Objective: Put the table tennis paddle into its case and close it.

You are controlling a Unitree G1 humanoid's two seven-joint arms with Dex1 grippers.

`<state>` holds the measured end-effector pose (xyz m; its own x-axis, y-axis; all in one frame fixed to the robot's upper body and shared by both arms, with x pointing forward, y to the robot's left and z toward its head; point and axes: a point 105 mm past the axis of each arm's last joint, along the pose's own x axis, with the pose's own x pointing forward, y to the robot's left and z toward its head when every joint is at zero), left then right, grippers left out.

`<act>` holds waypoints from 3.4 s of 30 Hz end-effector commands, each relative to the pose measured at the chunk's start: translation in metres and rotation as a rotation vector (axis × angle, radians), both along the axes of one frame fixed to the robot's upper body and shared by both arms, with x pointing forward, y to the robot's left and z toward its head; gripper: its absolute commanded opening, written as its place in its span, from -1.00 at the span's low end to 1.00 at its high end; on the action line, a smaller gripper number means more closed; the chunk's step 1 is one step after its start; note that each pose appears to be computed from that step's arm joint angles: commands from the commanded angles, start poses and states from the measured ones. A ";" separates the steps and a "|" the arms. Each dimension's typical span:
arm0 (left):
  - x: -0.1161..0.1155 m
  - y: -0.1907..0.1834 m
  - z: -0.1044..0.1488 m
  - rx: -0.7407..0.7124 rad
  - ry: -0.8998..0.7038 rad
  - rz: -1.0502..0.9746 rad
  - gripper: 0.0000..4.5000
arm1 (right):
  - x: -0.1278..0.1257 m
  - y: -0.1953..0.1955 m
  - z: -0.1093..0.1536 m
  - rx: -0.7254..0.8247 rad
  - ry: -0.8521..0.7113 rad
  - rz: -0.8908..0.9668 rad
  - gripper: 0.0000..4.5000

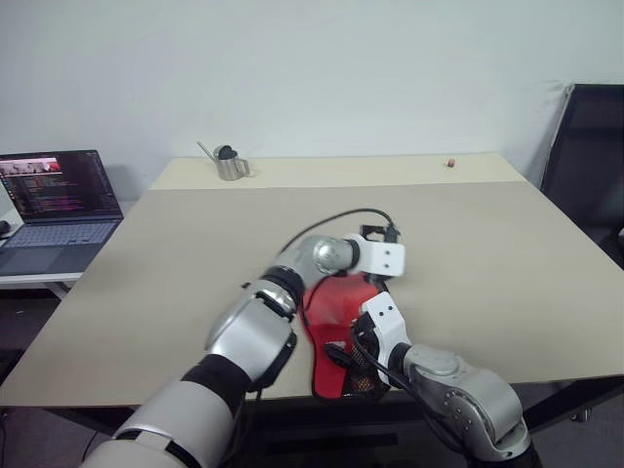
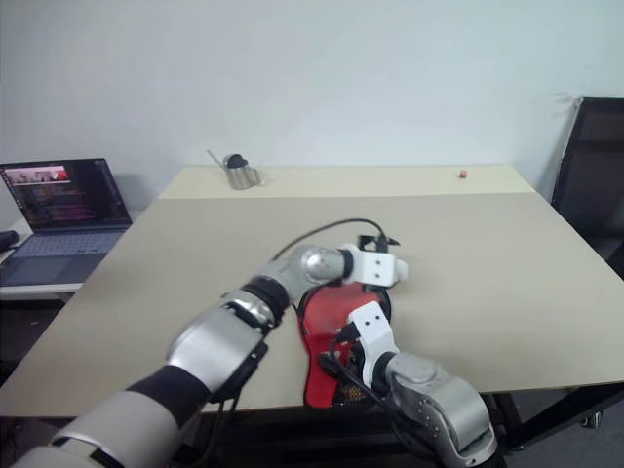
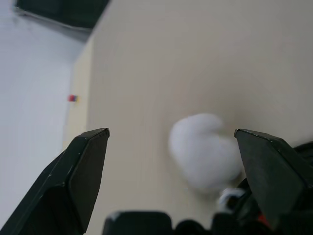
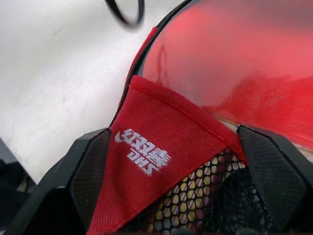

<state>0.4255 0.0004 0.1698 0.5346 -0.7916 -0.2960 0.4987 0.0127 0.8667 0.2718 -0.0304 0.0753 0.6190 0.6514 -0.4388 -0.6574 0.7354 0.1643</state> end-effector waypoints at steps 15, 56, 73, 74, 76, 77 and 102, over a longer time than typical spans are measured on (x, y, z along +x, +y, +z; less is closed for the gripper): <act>-0.025 0.139 0.011 -0.556 0.426 0.104 0.99 | 0.011 -0.041 0.038 0.143 0.027 0.043 1.00; -0.082 0.058 -0.054 -0.467 0.626 0.029 0.99 | 0.172 -0.105 0.077 0.097 -0.166 -0.256 1.00; -0.075 0.047 -0.055 -0.431 0.608 0.005 1.00 | 0.174 -0.089 0.053 0.011 -0.153 -0.214 0.41; -0.074 0.045 -0.055 -0.417 0.608 -0.004 1.00 | 0.174 -0.089 0.053 0.009 -0.155 -0.211 0.28; -0.072 0.041 -0.061 -0.386 0.623 -0.015 1.00 | 0.174 -0.089 0.053 -0.001 -0.161 -0.210 -0.04; -0.071 0.040 -0.064 -0.372 0.634 -0.018 1.00 | 0.174 -0.089 0.054 -0.002 -0.163 -0.210 -0.17; -0.093 0.038 -0.126 -0.288 0.903 -0.028 1.00 | 0.096 -0.154 0.050 -0.100 -0.043 -0.208 -0.76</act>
<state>0.3470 0.0360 0.0803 0.2397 -0.9314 -0.2739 0.9590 0.1833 0.2161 0.3729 -0.1786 0.1082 0.7395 0.4620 -0.4896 -0.4891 0.8685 0.0808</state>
